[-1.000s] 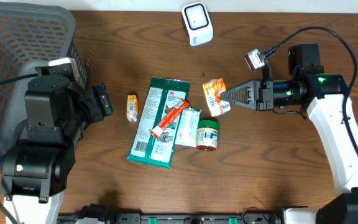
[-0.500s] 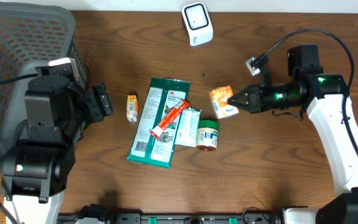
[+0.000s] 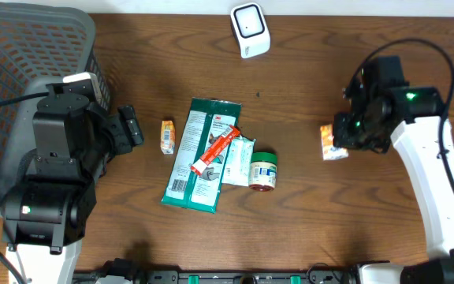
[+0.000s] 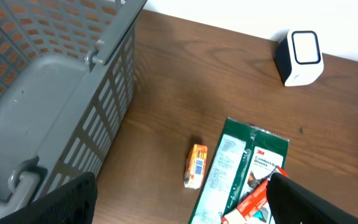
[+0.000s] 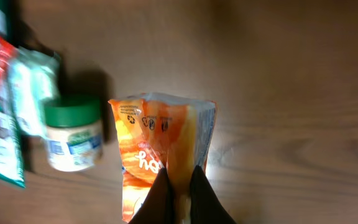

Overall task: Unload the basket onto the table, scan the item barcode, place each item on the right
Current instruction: 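Hold the tissue pack in front of the white scanner, then carry the tissue pack to the table's right side and release it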

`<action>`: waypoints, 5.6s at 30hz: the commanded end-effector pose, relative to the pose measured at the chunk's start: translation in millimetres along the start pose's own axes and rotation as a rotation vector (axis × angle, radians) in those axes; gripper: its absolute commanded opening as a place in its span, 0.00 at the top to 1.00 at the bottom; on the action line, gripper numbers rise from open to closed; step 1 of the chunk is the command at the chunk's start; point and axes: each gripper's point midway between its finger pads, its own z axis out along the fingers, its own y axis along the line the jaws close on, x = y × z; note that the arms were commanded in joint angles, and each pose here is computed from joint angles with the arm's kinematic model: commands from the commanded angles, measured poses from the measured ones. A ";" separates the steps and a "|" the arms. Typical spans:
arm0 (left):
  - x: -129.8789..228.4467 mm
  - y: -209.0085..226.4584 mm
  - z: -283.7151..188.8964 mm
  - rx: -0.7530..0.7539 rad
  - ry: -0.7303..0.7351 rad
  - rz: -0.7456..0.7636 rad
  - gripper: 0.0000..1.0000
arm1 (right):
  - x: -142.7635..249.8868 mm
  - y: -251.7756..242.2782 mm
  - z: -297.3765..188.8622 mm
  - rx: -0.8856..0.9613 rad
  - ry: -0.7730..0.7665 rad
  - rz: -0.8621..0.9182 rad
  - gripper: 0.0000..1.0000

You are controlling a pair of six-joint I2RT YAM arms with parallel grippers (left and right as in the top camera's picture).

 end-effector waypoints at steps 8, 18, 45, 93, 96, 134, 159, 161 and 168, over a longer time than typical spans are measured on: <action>-3.8 1.9 -1.3 -0.008 -0.010 -0.010 0.13 | -53.9 27.4 -136.0 0.042 -0.285 0.021 0.99; -3.9 2.0 -1.3 -0.008 -0.010 -0.010 0.13 | -128.2 86.1 -133.4 0.130 -0.442 -0.092 0.99; -3.9 2.0 -1.3 -0.008 -0.010 -0.010 0.13 | -272.3 181.2 110.0 0.713 -0.639 -0.597 0.99; -3.8 1.9 -1.3 -0.008 -0.010 -0.010 0.13 | -303.4 152.1 127.2 0.766 -0.642 -0.661 0.99; -3.8 1.9 -1.2 -0.008 -0.010 -0.010 0.13 | -304.5 158.5 115.5 0.875 -0.624 -0.775 0.99; -3.8 1.9 -1.2 -0.008 -0.010 -0.010 0.13 | -132.1 -77.2 61.4 0.151 0.198 0.020 0.99; -3.7 1.9 -1.2 -0.008 -0.009 -0.010 0.13 | -14.6 -302.3 140.8 0.047 0.326 0.719 0.01; -3.7 1.9 -1.2 -0.008 -0.009 -0.010 0.13 | -15.1 -300.5 138.5 -0.040 0.305 0.767 0.01; -3.7 1.9 -1.2 -0.008 -0.009 -0.010 0.13 | 0.0 -313.3 109.8 -0.086 0.307 0.891 0.01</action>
